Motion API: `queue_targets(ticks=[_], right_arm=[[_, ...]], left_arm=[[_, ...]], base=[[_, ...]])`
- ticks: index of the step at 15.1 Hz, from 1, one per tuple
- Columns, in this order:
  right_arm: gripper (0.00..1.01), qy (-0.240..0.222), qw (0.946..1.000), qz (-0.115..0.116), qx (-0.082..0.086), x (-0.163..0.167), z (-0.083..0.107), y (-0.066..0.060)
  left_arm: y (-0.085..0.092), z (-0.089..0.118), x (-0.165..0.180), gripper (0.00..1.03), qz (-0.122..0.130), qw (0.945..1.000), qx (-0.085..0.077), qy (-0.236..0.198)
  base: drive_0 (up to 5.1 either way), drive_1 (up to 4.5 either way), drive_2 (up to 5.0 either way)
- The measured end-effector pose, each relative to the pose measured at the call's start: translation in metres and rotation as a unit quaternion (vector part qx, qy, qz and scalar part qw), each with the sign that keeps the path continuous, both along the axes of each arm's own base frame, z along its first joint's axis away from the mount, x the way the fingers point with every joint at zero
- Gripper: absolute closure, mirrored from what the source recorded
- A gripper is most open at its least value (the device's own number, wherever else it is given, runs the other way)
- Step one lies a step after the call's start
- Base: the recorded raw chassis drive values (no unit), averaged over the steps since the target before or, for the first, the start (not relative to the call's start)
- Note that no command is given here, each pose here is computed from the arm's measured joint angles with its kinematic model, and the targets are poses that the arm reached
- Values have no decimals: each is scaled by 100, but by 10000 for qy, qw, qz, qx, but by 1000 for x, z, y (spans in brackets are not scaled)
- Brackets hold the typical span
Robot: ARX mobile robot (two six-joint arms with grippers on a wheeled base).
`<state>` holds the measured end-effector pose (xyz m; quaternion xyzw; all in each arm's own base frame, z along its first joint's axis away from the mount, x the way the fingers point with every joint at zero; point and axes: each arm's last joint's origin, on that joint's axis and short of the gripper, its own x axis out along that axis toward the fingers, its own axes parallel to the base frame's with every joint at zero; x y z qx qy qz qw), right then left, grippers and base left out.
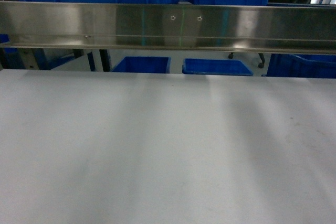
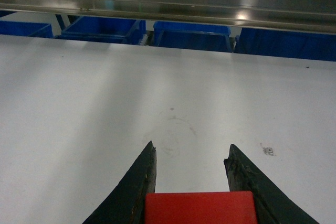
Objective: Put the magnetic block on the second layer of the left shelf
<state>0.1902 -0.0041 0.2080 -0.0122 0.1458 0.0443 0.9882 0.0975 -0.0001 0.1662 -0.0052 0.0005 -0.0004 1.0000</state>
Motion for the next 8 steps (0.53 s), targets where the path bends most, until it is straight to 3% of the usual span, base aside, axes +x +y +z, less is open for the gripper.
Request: queue_targets(ticks=[8], right_arm=[[67,-8,10000,-9,-3,0,0,0]], left_arm=[[0,0,0,5,8,10000,0,0]], base=[[0,0,0]])
